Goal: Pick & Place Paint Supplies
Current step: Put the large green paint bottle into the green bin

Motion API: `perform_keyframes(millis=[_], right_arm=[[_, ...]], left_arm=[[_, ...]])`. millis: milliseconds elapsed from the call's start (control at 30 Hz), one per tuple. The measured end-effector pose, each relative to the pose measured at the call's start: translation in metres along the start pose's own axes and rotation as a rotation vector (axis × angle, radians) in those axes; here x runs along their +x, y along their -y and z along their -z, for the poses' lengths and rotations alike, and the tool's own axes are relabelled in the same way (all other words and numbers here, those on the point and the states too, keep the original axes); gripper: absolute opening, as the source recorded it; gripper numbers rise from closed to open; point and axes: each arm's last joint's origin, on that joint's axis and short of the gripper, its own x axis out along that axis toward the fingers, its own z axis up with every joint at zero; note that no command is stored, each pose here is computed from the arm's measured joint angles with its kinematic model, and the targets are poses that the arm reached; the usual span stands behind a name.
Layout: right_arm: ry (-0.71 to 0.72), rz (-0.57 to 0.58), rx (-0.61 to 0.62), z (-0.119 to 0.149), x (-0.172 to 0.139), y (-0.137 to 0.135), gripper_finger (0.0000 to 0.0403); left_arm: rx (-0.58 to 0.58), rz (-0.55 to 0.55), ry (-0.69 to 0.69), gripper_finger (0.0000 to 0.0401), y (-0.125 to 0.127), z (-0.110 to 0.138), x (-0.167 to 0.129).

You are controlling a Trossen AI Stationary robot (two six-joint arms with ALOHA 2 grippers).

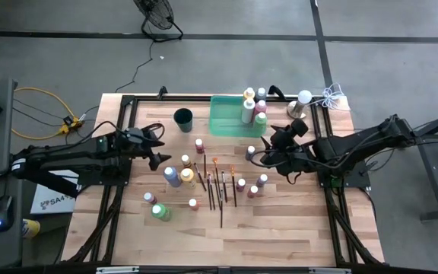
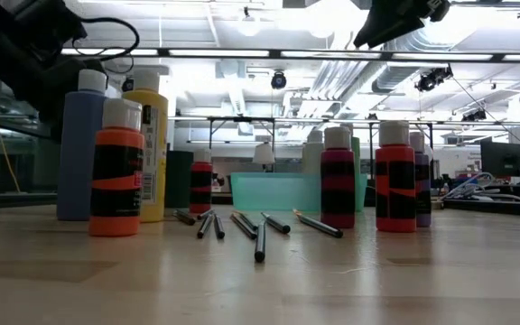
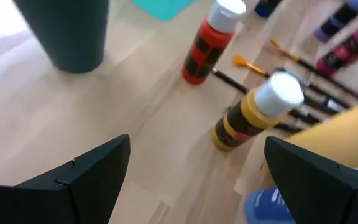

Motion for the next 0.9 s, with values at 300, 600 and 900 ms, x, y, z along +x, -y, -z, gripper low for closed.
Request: perform_keyframes(millis=[300, 600, 900], right_arm=[[-0.003, -0.004, 0.0, 0.0, 0.0, 0.0, 0.0235], [-0.02, -0.023, -0.008, 0.001, 0.0, 0.0, 0.0235], [-0.06, 0.008, 0.001, 0.008, 0.0, 0.004, 0.0235]], left_arm=[[-0.031, 0.094, 0.126, 0.0365, 0.012, -0.027, -0.019], [-0.031, 0.138, 0.124, 0.0365, 0.026, -0.054, -0.064], [0.002, 0.204, 0.08, 0.0365, 0.055, -0.045, -0.065]])
